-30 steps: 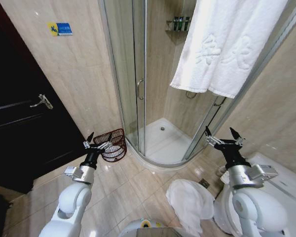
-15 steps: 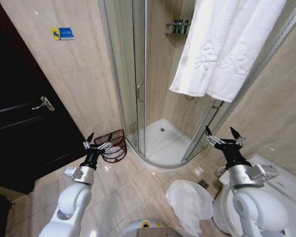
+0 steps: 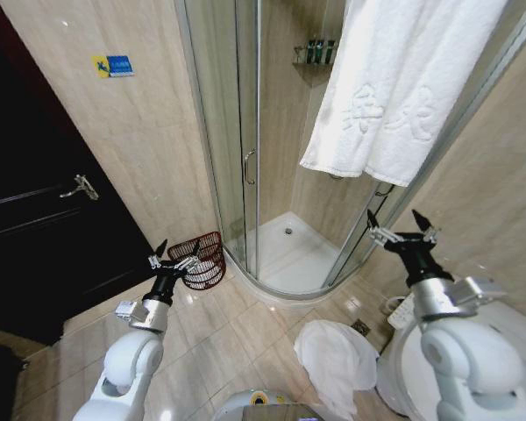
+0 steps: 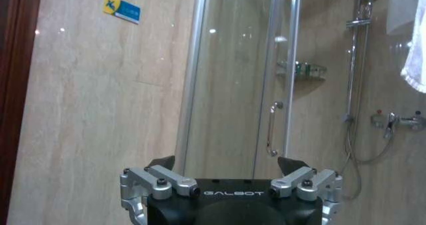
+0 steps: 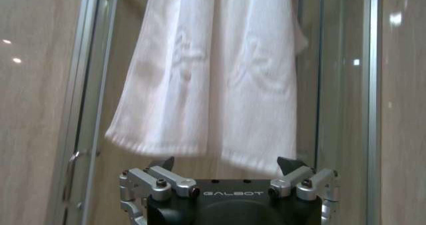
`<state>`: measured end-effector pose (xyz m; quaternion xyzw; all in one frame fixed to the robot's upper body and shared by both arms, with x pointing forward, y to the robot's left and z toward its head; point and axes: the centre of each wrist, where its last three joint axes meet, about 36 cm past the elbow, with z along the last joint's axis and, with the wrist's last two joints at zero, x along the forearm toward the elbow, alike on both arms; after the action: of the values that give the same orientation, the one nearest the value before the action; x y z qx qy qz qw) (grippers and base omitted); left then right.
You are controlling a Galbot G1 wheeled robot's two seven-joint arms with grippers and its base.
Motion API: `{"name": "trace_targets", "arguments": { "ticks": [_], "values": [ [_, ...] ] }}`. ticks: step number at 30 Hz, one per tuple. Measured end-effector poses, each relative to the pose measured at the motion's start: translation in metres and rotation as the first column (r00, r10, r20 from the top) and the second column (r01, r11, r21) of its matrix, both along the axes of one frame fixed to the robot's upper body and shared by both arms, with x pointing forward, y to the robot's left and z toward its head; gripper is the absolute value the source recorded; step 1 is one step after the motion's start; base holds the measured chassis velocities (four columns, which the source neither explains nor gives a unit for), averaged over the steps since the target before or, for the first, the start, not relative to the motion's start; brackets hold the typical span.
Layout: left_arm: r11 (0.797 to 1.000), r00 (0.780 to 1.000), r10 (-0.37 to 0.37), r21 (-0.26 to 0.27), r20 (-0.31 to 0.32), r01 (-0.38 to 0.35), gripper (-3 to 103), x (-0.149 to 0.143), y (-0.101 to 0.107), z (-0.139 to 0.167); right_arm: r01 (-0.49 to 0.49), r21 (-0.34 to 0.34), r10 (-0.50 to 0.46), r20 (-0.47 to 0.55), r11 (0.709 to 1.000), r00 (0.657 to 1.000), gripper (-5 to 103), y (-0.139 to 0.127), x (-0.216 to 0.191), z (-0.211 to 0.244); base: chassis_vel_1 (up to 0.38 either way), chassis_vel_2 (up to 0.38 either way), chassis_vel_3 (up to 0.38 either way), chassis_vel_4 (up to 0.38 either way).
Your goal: Discard the used towel into the hamper.
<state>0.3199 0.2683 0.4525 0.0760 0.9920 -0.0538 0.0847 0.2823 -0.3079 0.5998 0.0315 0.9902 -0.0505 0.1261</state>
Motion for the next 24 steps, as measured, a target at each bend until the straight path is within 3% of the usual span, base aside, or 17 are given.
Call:
{"name": "trace_targets", "arguments": {
  "ticks": [10,18,24],
  "values": [
    [1.0,0.999,0.008,0.027,-0.041,-0.007,100,0.004,0.0,-0.015,-0.041,-0.074,0.051,0.129,0.996,0.99,100,-0.032,0.032,0.064,0.0,0.0,0.0,0.0],
    [0.999,0.998,0.01,0.041,-0.059,-0.008,100,0.008,-0.003,-0.02,-0.055,-0.148,0.076,0.145,0.987,0.986,100,-0.068,0.075,0.119,0.0,0.0,0.0,0.0],
    [0.999,0.998,0.012,0.047,-0.059,-0.009,100,0.008,-0.005,-0.018,-0.065,-0.157,0.091,0.167,0.986,0.982,100,-0.1,0.103,0.161,0.0,0.0,0.0,0.0]
  ]
}}
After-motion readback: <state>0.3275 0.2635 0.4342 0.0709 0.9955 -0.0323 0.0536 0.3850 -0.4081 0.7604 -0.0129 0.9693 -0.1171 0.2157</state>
